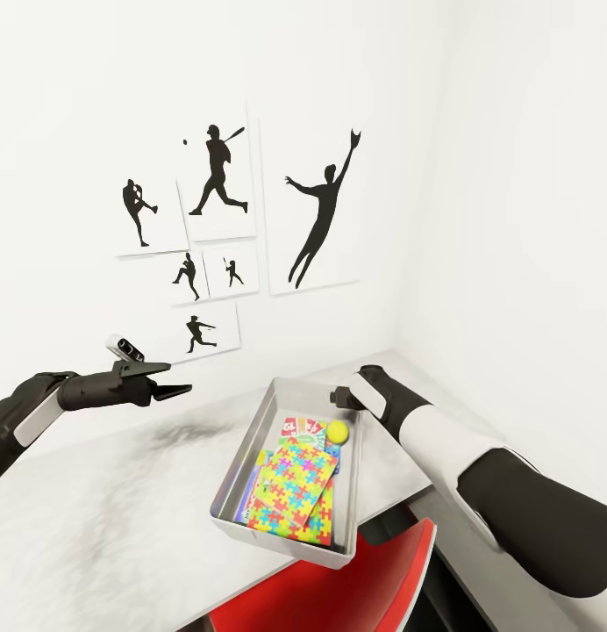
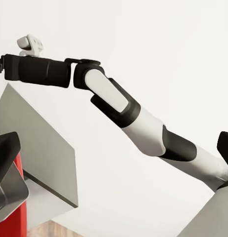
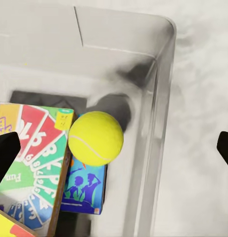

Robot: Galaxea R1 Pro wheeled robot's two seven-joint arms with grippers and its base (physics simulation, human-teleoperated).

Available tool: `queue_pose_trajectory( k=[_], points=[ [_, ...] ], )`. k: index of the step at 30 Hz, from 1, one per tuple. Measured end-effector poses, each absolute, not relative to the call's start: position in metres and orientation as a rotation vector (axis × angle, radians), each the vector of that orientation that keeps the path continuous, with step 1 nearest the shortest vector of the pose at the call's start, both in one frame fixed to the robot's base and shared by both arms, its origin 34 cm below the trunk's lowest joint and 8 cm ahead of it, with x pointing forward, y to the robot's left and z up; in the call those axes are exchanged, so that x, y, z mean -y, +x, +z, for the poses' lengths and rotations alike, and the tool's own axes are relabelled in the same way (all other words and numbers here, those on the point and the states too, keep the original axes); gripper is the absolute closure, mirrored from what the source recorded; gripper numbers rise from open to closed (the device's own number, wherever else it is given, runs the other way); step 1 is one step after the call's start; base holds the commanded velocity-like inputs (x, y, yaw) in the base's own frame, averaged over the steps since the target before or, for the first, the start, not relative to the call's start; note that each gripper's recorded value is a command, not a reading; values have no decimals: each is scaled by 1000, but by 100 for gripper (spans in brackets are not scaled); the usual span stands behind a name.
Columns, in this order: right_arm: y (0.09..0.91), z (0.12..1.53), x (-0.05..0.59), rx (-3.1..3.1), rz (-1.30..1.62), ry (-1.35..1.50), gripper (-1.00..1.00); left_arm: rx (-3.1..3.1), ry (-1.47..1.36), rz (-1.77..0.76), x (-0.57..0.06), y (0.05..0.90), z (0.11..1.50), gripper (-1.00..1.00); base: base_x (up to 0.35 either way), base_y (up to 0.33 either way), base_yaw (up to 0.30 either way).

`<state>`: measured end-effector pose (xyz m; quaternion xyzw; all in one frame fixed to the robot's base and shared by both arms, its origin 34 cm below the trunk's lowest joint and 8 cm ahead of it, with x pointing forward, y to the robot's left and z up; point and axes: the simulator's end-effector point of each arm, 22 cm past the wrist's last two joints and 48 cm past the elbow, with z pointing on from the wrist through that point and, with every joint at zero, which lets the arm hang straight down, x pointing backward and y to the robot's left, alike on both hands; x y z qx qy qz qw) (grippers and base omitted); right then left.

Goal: Put all the toys in the child's room - the three board games (two on the bed and one on the table), the two jigsaw puzzles on the table, and the tennis ball on the table - inside the toy box on the table in the child's room.

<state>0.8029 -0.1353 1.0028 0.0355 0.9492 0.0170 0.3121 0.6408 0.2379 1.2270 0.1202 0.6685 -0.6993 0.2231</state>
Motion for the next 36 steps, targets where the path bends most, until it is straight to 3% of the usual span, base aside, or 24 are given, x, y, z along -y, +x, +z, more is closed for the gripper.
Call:
queue_pose_trajectory(
  k=[21,36],
  points=[
    [804,1017,131,-2480,60,95,-100,-1834,346,-1921,-238,637,1236,-100,-2,0,0],
    [805,1041,121,-2440,83,83,-100,-1821,368,-1908,-238,631,1249,-100,-125,0,0]
  ],
)
